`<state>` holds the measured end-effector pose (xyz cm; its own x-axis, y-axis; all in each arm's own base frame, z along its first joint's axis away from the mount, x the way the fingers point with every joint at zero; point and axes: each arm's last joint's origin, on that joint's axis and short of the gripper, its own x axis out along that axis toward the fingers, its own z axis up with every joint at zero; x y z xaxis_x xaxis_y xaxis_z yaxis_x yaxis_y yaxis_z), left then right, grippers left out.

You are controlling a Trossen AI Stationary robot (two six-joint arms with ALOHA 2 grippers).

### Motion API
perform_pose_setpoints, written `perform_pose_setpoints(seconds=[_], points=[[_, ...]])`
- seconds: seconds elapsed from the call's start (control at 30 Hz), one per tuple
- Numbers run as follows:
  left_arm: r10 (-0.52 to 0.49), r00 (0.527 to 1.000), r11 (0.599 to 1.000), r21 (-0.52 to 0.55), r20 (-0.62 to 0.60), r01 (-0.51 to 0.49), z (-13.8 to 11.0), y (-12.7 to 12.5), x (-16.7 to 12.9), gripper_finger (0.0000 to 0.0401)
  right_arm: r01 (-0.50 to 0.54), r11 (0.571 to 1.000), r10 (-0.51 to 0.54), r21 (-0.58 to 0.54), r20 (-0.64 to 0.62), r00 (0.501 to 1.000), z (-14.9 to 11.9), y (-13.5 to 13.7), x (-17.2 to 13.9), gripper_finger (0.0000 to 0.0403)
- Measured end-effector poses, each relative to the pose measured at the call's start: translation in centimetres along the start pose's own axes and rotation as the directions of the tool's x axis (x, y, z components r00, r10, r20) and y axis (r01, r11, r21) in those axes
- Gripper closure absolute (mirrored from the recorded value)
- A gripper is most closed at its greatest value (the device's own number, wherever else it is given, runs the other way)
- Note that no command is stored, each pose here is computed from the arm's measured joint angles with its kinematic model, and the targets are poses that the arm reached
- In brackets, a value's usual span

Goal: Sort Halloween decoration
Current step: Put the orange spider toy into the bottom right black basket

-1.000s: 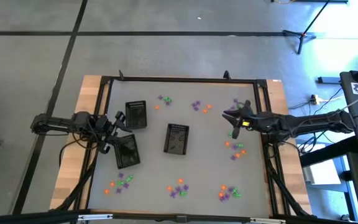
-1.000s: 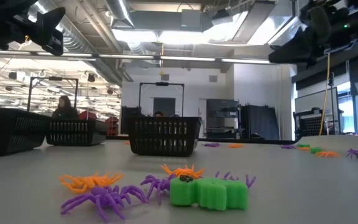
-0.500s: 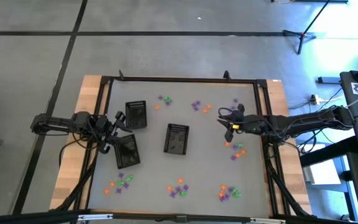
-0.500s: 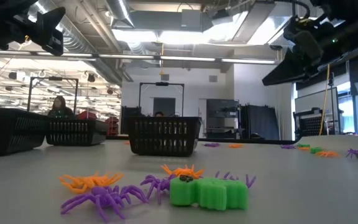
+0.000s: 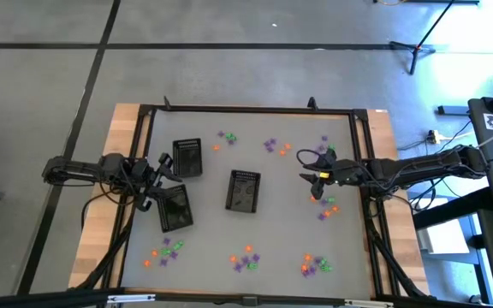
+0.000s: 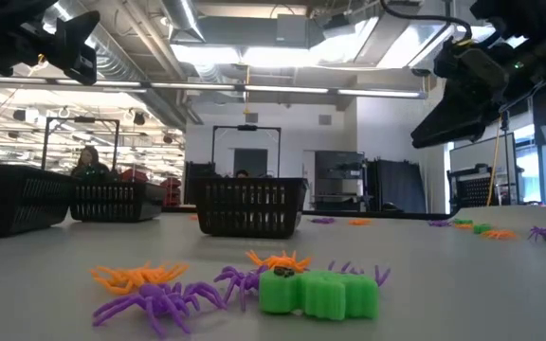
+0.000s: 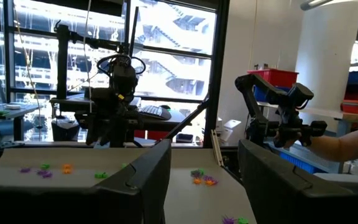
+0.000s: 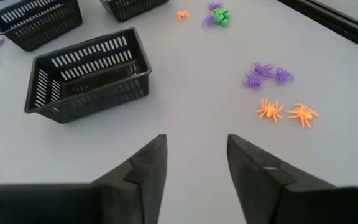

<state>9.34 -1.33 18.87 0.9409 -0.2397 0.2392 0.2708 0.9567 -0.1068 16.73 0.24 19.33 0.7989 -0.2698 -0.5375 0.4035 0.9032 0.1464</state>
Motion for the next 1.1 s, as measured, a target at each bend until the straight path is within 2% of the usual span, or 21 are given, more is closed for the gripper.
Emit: perform_pose_setpoints(seconds=[0.37,0.5,0.67,0.83,1.1], points=[[0.0,1.0,1.0,0.0,0.0,0.0,0.0,0.0,0.0,0.0222,0.22,0.972,-0.226,-0.086,-0.075,0.971,4.5,0.4,-2.1,0.022],[0.0,1.0,1.0,0.0,0.0,0.0,0.0,0.0,0.0,0.0222,0.244,0.968,-0.249,-0.049,-0.131,0.96,4.9,-0.1,-1.6,0.0219],[0.0,1.0,1.0,0.0,0.0,0.0,0.0,0.0,0.0,0.0222,0.278,0.96,-0.276,-0.018,-0.207,0.939,4.9,-1.4,0.3,0.0219],[0.0,1.0,1.0,0.0,0.0,0.0,0.0,0.0,0.0,0.0222,0.298,0.953,-0.299,-0.048,-0.273,0.914,5.0,-3.2,3.2,0.022],[0.0,1.0,1.0,0.0,0.0,0.0,0.0,0.0,0.0,0.0222,0.251,0.967,-0.251,-0.038,-0.288,0.924,5.1,-6.9,8.4,0.0219]])
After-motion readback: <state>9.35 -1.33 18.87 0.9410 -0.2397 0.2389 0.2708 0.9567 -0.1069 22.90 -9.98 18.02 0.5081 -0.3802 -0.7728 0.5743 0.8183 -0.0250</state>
